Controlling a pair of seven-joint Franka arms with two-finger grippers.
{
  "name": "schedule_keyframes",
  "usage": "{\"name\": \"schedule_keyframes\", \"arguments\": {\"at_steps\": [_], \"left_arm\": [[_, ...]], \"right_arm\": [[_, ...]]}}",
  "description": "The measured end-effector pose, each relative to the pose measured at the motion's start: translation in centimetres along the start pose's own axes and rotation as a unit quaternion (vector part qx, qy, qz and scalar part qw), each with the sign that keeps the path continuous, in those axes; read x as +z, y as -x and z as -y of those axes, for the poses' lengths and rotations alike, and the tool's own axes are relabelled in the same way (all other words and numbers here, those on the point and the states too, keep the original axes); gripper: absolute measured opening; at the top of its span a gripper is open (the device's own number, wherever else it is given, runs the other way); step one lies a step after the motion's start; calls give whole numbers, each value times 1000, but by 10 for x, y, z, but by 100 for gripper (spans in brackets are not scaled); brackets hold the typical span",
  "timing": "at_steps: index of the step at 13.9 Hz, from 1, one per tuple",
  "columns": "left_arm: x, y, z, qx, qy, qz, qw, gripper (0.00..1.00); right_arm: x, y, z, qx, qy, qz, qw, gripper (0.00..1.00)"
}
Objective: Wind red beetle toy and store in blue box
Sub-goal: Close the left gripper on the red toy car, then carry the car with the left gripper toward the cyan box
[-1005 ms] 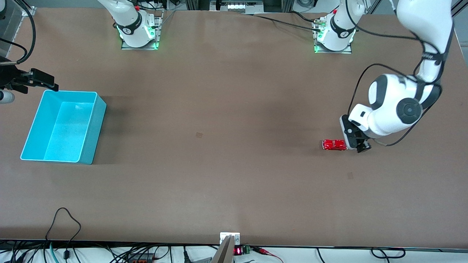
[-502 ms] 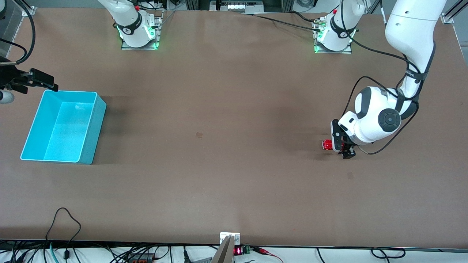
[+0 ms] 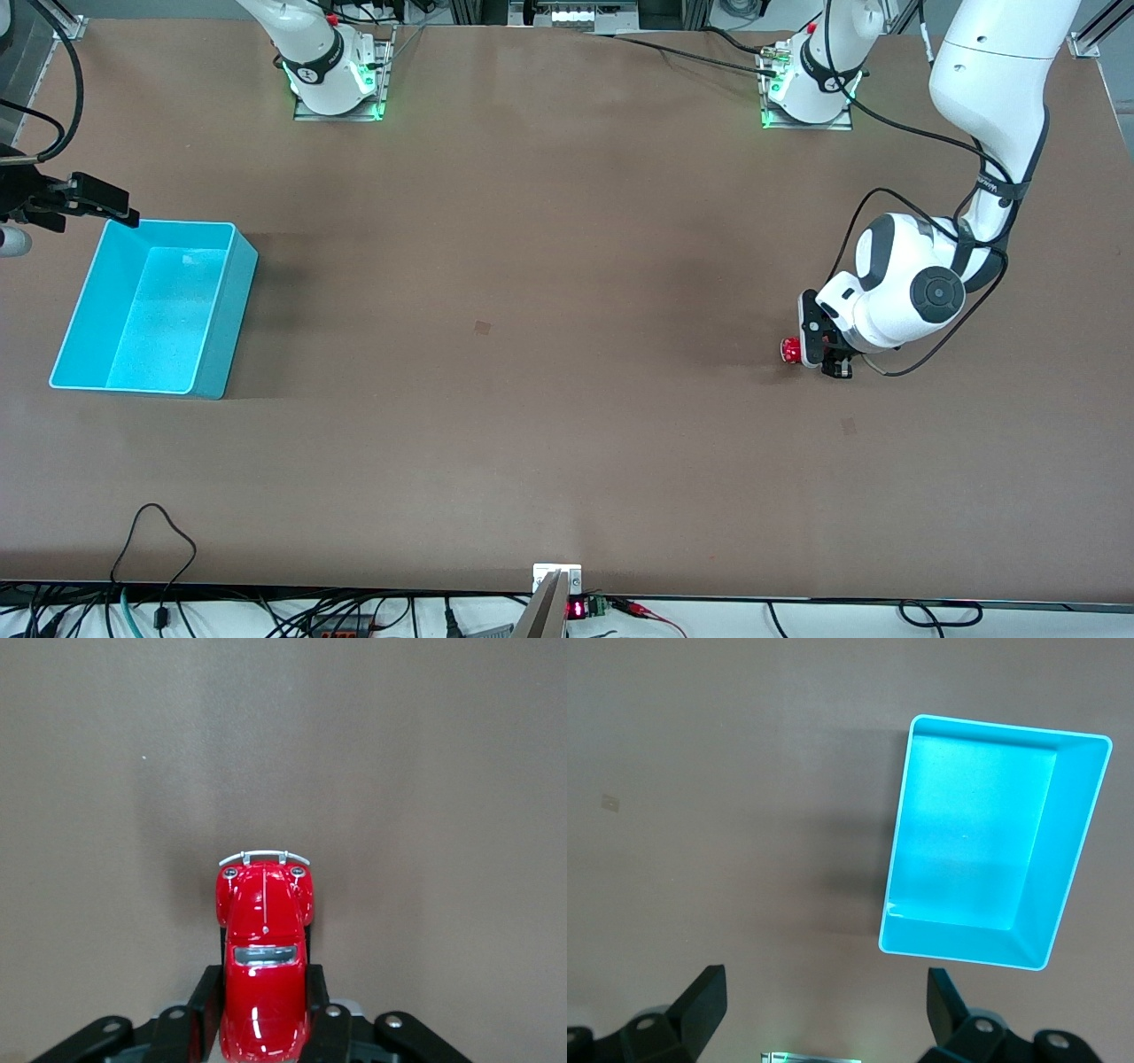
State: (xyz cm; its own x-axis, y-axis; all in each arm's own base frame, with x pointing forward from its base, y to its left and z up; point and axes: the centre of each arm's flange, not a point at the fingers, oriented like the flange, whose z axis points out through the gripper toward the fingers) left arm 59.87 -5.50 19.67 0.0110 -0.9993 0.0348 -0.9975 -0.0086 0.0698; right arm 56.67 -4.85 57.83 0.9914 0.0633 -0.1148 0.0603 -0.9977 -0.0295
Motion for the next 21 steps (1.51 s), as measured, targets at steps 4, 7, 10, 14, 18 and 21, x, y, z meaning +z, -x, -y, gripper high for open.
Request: {"name": "schedule_keyframes", "arguments": {"at_steps": [4, 7, 10, 14, 18, 21], "left_arm": [[0, 0, 0, 0, 0, 0, 1000, 41], [0, 5, 0, -4, 1, 0, 1000, 41], [0, 36, 2, -8, 3, -1, 1000, 41], [-3, 109, 0, 8, 1, -5, 1000, 41], [-4, 159, -5, 8, -2, -8, 1000, 41], [-4, 157, -5, 10, -2, -8, 1000, 41]], "right_arm": [[0, 0, 0, 0, 0, 0, 1000, 100], [-1, -1, 1, -1, 1, -5, 1000, 100], [-1, -2, 2, -2, 1, -8, 1000, 100], [-2, -4, 5, -5, 2, -14, 1000, 100], [12, -16, 21, -20, 1, -9, 1000, 100], [15, -21, 44, -20, 3, -9, 1000, 100]]}}
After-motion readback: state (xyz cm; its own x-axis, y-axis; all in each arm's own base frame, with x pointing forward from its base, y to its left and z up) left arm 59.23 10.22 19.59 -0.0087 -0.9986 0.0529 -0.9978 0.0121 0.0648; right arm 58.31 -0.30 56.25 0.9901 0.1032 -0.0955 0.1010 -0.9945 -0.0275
